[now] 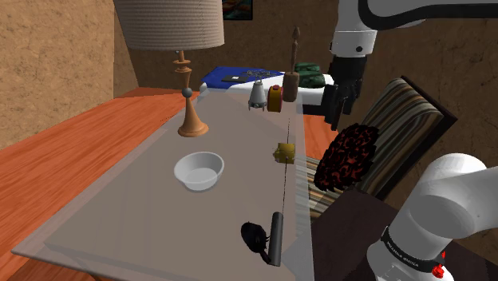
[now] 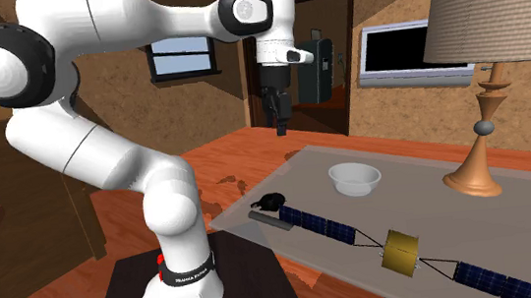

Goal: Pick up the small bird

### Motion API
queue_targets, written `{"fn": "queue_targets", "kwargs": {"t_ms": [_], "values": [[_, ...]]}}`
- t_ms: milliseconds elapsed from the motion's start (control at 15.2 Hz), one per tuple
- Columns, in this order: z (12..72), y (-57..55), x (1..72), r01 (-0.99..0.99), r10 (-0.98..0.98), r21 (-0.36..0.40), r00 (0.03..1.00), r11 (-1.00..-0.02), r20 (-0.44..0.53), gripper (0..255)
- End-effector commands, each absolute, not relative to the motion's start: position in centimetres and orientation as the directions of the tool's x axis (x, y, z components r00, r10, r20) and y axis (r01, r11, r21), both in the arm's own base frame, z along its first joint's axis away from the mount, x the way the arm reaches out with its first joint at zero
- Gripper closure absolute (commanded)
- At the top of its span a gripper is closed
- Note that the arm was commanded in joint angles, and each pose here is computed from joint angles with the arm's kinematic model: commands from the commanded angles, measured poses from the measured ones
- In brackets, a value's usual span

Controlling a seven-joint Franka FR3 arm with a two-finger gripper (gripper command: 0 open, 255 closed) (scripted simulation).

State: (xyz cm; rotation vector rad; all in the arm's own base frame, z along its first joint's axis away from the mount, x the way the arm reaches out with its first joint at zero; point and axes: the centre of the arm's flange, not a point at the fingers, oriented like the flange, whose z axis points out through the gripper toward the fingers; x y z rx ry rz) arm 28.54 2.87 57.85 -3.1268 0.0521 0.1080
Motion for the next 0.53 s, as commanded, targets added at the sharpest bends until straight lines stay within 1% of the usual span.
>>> {"fn": "queue_targets", "kwargs": {"t_ms": [0, 462], "values": [[57.9, 2.9, 28.5, -0.034, -0.033, -0.011, 0.997, -0.999, -0.069, 0], [51.2, 9.7, 31.3, -0.016, -0.02, 0.041, 0.995, -0.999, -0.098, 0]]}}
